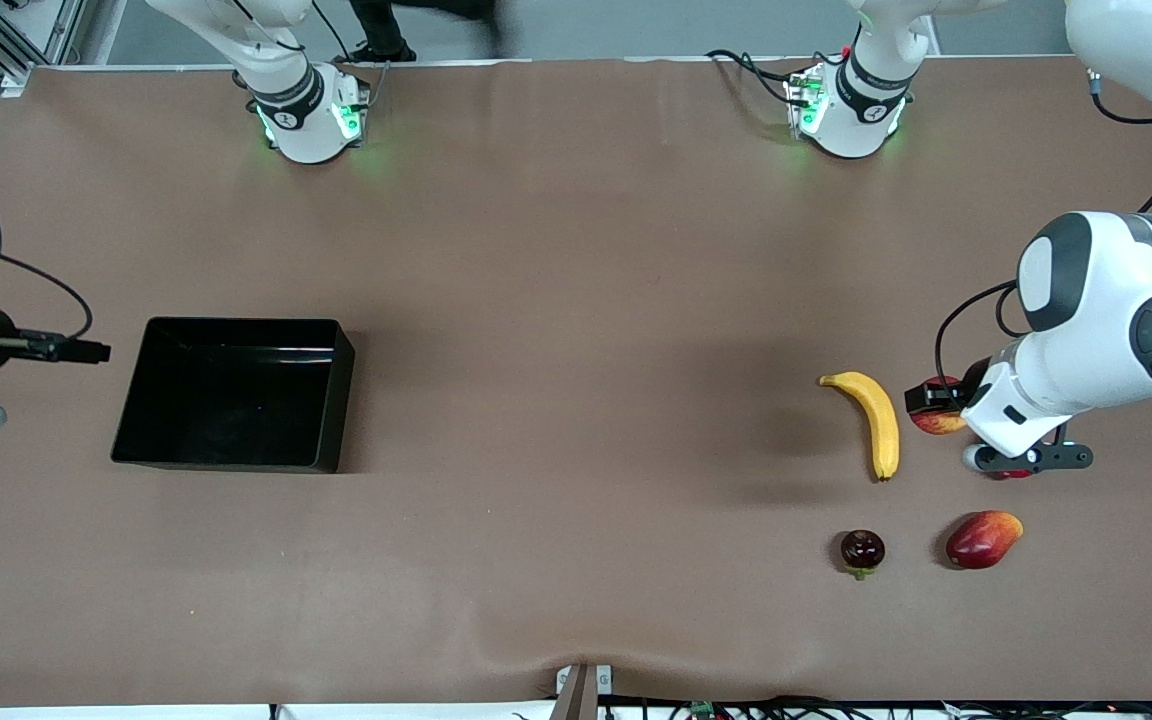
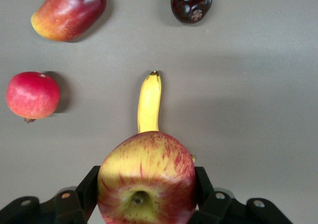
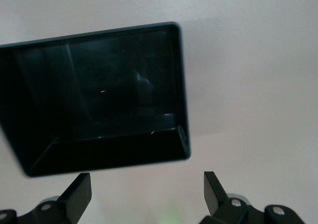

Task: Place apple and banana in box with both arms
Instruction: 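Reach the right gripper down to the rim of the black box, then push the black box toward the table middle with the right gripper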

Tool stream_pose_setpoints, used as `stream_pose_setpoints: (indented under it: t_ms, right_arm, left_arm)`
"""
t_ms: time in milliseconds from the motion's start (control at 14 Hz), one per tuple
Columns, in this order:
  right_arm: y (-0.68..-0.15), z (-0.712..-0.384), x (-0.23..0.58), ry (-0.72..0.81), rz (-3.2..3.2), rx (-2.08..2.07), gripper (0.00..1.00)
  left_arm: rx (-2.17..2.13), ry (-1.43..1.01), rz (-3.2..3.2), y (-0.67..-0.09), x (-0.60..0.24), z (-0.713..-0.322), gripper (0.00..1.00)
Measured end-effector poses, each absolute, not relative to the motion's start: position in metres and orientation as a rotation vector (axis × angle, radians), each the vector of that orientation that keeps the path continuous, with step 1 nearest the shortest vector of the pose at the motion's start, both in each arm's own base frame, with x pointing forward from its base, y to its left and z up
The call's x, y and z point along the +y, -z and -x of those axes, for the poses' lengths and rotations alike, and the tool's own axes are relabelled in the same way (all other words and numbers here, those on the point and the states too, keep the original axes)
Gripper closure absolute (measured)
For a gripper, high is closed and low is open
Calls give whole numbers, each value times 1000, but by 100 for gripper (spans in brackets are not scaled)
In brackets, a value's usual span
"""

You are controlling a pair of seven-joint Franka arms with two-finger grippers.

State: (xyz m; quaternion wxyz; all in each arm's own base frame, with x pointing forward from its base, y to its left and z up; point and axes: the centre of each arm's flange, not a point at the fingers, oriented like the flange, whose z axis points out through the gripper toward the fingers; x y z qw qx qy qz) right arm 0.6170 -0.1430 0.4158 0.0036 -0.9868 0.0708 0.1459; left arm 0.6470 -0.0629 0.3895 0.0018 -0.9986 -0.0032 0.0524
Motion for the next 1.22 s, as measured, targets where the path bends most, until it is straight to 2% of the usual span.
stream_pose_setpoints:
  t_ms: [430, 1003, 1146, 1218]
  right_arm:
    - [-296, -632, -170, -580, 3127, 69, 0]
    - [-248, -636, -170, -597, 3103, -95, 0]
    - [-245, -636, -170, -604, 3096, -125, 17]
    - [-245, -636, -169, -604, 3091, -150, 17]
  left_arm:
    - [-1, -194, 3131, -378, -71, -645, 22]
    - [-3, -203, 3130, -374, -71, -646, 22]
    - [-8, -200, 3131, -375, -69, -647, 22]
    - [-10, -198, 3131, -376, -68, -647, 22]
